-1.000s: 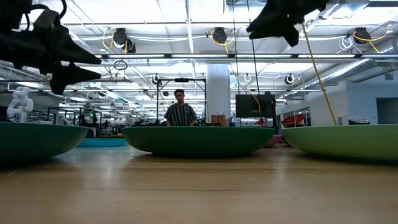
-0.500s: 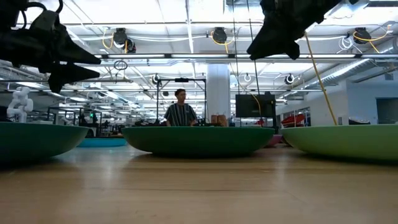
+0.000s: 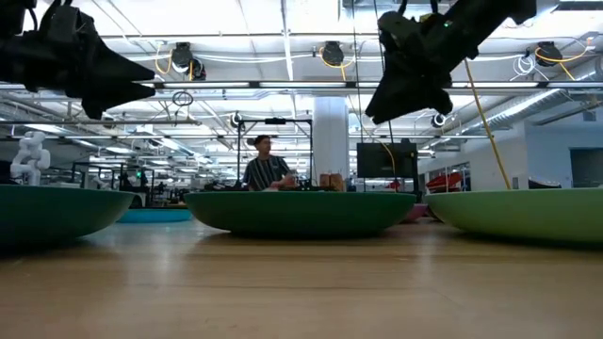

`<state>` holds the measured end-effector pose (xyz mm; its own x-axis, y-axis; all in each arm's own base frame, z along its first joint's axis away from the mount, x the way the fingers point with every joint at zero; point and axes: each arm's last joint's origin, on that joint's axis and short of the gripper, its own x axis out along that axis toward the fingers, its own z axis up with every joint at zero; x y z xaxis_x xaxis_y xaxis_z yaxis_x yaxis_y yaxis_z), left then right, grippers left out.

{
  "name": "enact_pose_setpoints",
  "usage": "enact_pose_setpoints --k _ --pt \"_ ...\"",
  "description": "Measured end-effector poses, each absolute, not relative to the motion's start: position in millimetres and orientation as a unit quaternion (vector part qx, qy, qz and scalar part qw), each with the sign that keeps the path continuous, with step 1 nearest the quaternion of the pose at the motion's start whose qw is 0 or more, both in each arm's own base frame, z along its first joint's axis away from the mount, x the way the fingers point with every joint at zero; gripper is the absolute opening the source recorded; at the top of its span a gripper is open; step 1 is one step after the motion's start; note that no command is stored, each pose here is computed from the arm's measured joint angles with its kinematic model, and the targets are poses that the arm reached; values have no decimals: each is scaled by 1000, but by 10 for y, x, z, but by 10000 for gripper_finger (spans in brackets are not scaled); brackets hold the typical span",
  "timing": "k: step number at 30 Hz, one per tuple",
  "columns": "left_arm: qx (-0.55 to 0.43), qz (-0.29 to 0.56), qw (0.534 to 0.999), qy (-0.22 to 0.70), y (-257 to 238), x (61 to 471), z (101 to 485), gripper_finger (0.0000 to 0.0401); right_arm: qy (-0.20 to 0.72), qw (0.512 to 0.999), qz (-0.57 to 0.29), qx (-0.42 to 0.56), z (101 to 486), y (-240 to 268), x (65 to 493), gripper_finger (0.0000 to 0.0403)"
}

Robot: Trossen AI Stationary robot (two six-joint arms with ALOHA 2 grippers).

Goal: Stack plastic plates
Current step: Stack the right dark green plate on top of the light green plate

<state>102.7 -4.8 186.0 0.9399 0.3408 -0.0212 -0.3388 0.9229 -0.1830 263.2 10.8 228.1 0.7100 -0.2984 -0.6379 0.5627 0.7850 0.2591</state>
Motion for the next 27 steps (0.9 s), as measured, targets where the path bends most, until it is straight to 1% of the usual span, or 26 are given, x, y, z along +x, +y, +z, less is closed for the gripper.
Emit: enact_pose_setpoints --k 3,6,10,12,15,18,24,27 --pt "-75 155 985 7 -59 1030 1845 214 270 924 -206 177 2307 166 2726 98" --pt "-65 152 986 21 -61 1030 1820 214 223 949 -178 135 2403 179 2801 98" --pt "-51 150 986 43 -62 1027 1778 214 166 972 -145 77 2531 223 2862 98" --pt "-47 141 988 43 -67 1028 1781 214 146 977 -141 64 2573 250 2872 98" --pt "-42 136 989 43 -70 1029 1783 214 143 974 -152 90 2567 293 2864 98" --pt "-24 137 989 46 -67 1029 1782 214 145 971 -144 124 2524 398 2877 98" --pt "23 154 986 53 -55 1026 1780 214 171 959 -128 188 2366 651 2899 98" --pt "33 155 986 55 -55 1026 1780 214 185 946 -144 226 2259 733 2910 98"
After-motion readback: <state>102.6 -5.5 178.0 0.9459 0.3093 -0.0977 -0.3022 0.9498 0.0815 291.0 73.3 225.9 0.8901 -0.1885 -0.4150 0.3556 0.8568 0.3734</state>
